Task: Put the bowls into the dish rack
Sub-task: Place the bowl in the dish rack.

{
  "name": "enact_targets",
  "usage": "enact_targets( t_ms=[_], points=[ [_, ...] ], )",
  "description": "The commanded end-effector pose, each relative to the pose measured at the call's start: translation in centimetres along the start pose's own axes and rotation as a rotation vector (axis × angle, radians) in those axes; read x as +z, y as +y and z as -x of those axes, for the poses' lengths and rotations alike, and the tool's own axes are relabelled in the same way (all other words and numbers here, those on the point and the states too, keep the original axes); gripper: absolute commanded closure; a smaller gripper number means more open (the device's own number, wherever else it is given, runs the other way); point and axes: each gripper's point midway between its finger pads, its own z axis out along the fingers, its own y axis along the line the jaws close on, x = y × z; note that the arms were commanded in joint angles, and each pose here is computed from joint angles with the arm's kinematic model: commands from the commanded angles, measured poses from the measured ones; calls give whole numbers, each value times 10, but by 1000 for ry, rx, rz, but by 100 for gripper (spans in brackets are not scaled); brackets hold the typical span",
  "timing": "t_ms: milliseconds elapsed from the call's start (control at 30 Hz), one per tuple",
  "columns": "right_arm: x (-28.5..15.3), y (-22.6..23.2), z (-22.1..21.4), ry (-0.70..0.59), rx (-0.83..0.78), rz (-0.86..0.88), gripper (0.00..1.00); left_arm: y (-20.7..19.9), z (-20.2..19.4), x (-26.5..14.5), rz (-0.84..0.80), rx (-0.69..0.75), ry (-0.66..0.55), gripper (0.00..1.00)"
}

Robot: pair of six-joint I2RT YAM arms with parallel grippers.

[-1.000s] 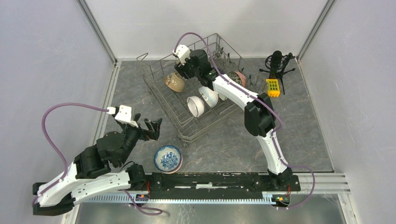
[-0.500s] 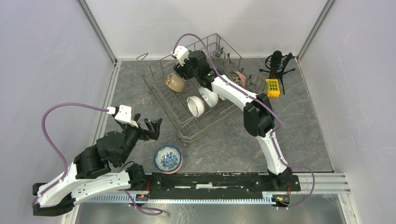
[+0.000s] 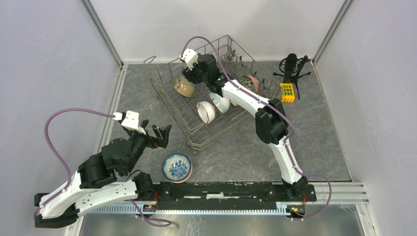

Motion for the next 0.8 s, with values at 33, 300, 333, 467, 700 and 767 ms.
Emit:
enact_targets(
  t_ms=[33, 300, 333, 467, 700, 767],
  points=[
    [13, 48, -37, 90, 69, 103, 42, -2, 7, 2, -4, 21, -22, 0],
    [13, 51, -38, 89, 85, 104, 33, -2, 7, 2, -8, 19, -23, 0],
    [13, 51, -38, 88, 88, 104, 32, -2, 8, 2, -10, 18, -24, 0],
    [13, 52, -39, 89, 97, 103, 29, -1, 8, 1, -9, 15, -26, 0],
    [13, 54, -45, 96, 117, 103, 22, -1, 8, 2, -9, 16, -24, 0],
    [14, 55, -47, 99, 124, 104, 20, -2, 8, 1, -11, 15, -25, 0]
  ],
)
